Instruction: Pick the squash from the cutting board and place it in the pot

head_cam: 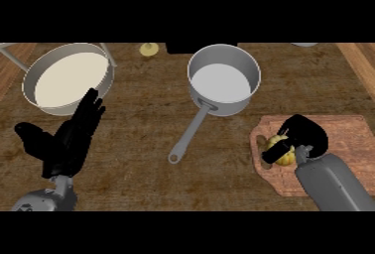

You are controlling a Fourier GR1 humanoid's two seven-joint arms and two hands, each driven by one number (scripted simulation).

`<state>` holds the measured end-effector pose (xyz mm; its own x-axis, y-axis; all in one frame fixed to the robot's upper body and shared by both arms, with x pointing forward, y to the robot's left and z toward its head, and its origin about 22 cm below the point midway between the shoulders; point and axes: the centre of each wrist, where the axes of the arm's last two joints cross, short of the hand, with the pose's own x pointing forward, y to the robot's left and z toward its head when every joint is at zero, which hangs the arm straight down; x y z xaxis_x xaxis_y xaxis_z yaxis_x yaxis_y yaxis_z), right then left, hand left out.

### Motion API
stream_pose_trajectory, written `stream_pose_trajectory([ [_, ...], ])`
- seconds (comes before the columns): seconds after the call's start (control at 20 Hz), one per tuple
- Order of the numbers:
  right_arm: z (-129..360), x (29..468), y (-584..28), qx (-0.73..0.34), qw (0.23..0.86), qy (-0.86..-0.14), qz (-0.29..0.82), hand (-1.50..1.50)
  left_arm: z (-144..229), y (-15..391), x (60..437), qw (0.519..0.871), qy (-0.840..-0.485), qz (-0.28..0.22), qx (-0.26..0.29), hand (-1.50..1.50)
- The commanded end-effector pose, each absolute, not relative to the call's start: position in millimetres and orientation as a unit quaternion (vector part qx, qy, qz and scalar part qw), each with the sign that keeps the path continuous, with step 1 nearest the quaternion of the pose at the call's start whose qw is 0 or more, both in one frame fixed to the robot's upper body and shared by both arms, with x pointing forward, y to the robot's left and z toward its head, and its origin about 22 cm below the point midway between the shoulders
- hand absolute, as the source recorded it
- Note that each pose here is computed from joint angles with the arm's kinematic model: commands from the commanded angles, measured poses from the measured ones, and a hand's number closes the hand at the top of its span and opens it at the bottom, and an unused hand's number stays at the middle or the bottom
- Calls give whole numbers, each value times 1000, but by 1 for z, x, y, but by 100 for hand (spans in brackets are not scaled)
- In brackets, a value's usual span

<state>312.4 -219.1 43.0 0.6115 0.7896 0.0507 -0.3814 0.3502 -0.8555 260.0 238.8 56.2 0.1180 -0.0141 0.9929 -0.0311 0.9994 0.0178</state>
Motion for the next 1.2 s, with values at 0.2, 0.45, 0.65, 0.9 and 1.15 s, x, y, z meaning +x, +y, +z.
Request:
stream_pose_trajectory([
  [0.2, 56, 281, -127, -512, 794, -267, 191, 150, 55, 244, 260, 752, -659, 14, 29, 0],
  [0.45, 84, 263, -100, -573, 734, -326, 162, 150, 55, 243, 259, 750, -661, 15, 30, 0],
  [0.65, 112, 246, -88, -601, 691, -376, 137, 150, 48, 247, 254, 753, -657, 12, 33, 0],
  [0.9, 160, 228, -70, -663, 601, -429, 125, 150, 49, 237, 259, 751, -660, 9, 23, 0],
  [1.15, 203, 220, -51, -675, 541, -493, 98, 150, 58, 227, 264, 747, -665, -5, 0, 0],
])
